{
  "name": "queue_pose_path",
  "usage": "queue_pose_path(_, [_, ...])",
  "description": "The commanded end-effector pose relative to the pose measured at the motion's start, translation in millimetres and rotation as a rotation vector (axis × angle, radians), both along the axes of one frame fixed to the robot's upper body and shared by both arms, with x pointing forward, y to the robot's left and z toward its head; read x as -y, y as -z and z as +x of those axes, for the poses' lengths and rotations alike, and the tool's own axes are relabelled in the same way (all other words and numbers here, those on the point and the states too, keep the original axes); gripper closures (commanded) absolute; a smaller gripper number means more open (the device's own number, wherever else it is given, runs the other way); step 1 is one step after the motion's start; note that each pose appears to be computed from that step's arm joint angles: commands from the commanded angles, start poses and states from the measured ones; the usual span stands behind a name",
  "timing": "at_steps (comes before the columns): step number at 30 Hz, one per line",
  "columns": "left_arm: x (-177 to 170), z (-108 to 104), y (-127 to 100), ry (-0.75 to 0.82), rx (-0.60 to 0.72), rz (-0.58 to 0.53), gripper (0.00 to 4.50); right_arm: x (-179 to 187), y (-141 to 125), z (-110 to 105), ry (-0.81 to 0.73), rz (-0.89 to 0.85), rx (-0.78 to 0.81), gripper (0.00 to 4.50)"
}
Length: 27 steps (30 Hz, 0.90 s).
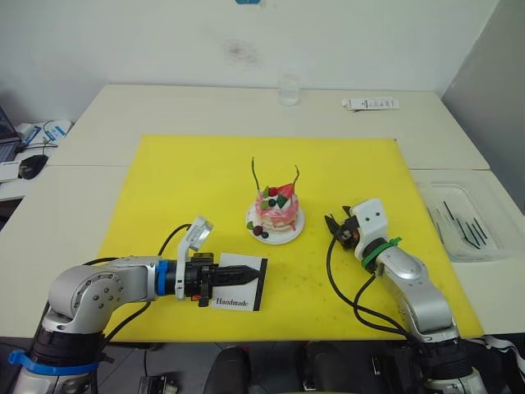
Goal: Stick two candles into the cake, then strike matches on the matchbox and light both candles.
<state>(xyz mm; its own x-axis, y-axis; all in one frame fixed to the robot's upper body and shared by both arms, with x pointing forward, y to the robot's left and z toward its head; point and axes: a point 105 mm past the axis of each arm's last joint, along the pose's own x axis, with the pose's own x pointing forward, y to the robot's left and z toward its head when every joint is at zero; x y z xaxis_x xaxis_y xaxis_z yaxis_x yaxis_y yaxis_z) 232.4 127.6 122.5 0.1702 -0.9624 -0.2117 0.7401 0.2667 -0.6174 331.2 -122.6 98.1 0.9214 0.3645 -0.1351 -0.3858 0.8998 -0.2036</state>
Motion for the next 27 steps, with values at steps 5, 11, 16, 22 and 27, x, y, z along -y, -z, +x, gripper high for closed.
queue_pose_path(5, [2.2, 0.0, -2.9, 0.010, 0.034, 0.003, 4.50, -4.9, 2.1, -1.6, 0.019, 0.019, -0.069, 1.97])
queue_pose_path(11, [2.9, 0.5, -2.2, 0.007, 0.035, 0.002, 4.50, -5.5, 7.3, -1.8, 0.077, 0.091, -0.142, 2.57])
queue_pose_path(16, [2.7, -0.5, 0.0, 0.004, 0.031, 0.004, 4.50, -8.9, 8.8, -2.2, 0.070, 0.103, -0.156, 4.33])
queue_pose_path(22, [2.2, -0.7, 1.1, -0.002, 0.029, 0.006, 4.50, -14.0, 5.0, -4.0, 0.041, 0.113, -0.140, 4.49])
queue_pose_path(27, [1.6, 0.5, 1.8, -0.012, 0.030, 0.008, 4.50, -18.1, -16.9, -10.3, -0.044, 0.125, -0.055, 4.49])
